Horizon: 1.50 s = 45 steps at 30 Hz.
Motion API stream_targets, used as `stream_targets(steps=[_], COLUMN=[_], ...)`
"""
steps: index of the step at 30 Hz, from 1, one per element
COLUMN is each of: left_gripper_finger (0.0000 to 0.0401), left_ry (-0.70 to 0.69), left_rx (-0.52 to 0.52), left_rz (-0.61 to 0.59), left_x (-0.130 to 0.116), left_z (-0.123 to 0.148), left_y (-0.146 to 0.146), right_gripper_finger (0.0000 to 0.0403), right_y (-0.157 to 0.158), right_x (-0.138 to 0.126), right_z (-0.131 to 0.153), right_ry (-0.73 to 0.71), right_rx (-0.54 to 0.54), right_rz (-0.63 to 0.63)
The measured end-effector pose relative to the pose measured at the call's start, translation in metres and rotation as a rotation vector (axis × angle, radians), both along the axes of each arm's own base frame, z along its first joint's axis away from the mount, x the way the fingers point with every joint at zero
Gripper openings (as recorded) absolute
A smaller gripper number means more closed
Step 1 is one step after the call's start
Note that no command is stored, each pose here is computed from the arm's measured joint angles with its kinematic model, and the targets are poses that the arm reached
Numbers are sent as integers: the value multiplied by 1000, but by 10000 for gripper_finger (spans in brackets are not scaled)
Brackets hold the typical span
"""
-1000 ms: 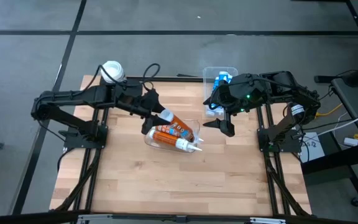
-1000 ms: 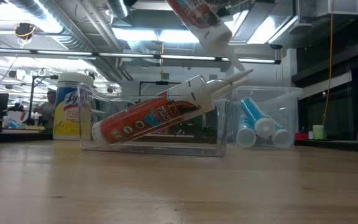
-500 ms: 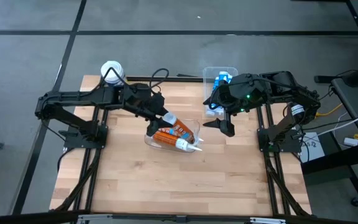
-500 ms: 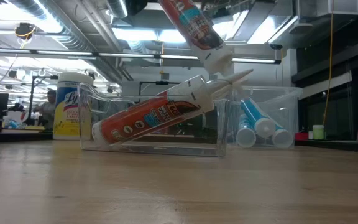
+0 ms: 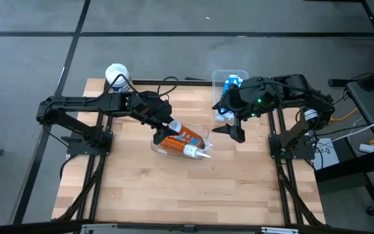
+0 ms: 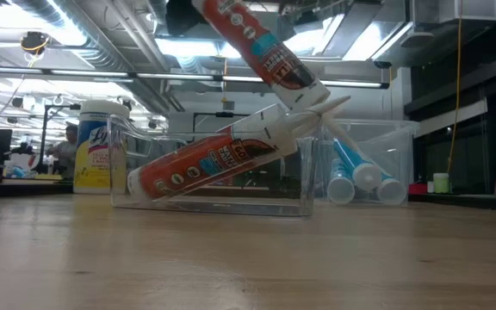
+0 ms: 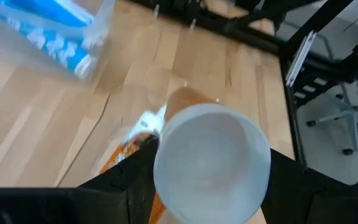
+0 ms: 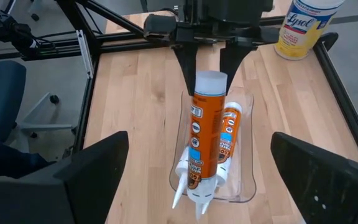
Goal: Pick & place silicon tubes, Sealant and Lysol wipes
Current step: Put the orange sealant into the left transparent bin
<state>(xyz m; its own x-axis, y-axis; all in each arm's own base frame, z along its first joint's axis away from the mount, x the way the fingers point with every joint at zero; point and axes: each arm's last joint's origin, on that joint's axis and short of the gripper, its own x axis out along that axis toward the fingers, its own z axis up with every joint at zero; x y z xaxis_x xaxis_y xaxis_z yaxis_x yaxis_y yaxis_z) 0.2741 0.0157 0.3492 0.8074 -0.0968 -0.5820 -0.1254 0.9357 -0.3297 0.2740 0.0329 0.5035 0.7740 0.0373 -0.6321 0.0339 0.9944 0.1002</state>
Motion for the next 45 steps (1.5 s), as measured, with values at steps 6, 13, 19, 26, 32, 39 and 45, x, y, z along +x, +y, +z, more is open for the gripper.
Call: stream_targets(steps=[6,13,19,26,32,39,45], left_gripper_finger=[215,215,215,215,215,216,216], left_ry=[83,150,240,302,349,433,478], left_rx=[-1,-21,-48,-55,-39,15,22], left_rz=[1,-17,-38,-44,-62,-95,-128], left_x=[-5,-9,-16,-20,-17,-2,6], left_z=[-6,-11,-17,-21,-28,-48,-60], left_y=[0,-1,-3,-3,-3,-1,0], right_gripper_finger=[393,393,393,393,393,393,393], right_y=[0,0,0,0,0,0,0], right_x=[0,0,0,1,2,2,3], right_z=[0,0,0,1,2,2,3], right_ry=[0,0,-1,-15,-31,-34,-46], right_rx=[0,-1,-4,-19,-21,-21,-16], right_rz=[0,1,3,17,20,20,17])
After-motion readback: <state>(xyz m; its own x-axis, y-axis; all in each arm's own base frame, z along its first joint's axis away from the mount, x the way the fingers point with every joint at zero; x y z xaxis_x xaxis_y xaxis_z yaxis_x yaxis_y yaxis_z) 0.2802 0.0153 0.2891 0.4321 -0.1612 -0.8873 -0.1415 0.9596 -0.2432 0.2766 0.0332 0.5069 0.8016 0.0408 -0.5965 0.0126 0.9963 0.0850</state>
